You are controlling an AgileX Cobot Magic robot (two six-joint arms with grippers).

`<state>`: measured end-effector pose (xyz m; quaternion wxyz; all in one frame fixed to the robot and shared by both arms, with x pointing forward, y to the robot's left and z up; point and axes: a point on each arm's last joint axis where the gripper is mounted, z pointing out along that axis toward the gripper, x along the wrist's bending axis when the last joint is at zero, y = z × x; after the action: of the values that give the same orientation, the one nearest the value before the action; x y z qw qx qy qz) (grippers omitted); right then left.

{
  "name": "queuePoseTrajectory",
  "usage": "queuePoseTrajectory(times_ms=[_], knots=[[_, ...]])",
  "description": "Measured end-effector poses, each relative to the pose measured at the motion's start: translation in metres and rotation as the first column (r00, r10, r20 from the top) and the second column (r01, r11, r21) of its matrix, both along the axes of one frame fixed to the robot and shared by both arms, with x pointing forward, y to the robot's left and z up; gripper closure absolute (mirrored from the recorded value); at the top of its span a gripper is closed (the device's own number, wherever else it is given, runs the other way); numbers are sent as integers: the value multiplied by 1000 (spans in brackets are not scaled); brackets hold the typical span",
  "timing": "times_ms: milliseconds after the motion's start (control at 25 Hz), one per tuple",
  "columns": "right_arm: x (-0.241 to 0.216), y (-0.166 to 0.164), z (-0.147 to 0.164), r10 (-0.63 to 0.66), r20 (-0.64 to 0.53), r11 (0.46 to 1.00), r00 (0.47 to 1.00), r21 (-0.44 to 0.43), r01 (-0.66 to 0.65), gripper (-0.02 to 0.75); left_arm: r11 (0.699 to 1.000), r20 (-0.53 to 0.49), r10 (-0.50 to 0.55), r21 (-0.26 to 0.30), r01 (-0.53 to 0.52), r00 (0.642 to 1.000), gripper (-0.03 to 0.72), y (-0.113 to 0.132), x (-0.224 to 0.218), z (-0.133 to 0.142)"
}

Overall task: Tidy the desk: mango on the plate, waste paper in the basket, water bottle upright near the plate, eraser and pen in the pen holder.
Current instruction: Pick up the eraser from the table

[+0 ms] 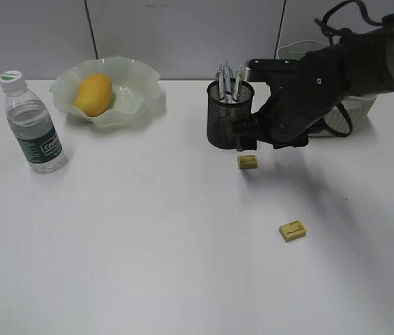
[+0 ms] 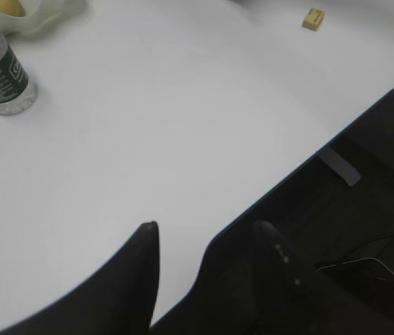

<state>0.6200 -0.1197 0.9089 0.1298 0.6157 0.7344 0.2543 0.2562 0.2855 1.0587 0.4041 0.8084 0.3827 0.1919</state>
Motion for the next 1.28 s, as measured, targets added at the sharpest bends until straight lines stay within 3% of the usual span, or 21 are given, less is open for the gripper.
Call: queuePoseTrajectory(times_ms=[400, 640, 800, 1000, 1280], knots=[[2, 6, -36, 8, -43, 1000, 999, -14, -8, 153, 1000, -3, 8, -4, -8, 1000, 354, 0, 0, 0], [10, 10, -42, 9, -40, 1000, 999, -13, -9, 174, 1000, -5, 11, -6, -11, 1000, 354, 0, 0, 0], [14, 12, -45, 9, -37, 1000, 999, -12, -10, 241, 1000, -6, 11, -7, -11, 1000, 354, 0, 0, 0], [13, 11, -46, 11, -56, 1000, 998, -27, -13, 420, 1000, -5, 12, -6, -12, 1000, 354, 0, 0, 0], [14, 11, -42, 9, -88, 999, 996, -49, -13, 421, 1000, -6, 12, -7, -12, 1000, 354, 0, 0, 0]])
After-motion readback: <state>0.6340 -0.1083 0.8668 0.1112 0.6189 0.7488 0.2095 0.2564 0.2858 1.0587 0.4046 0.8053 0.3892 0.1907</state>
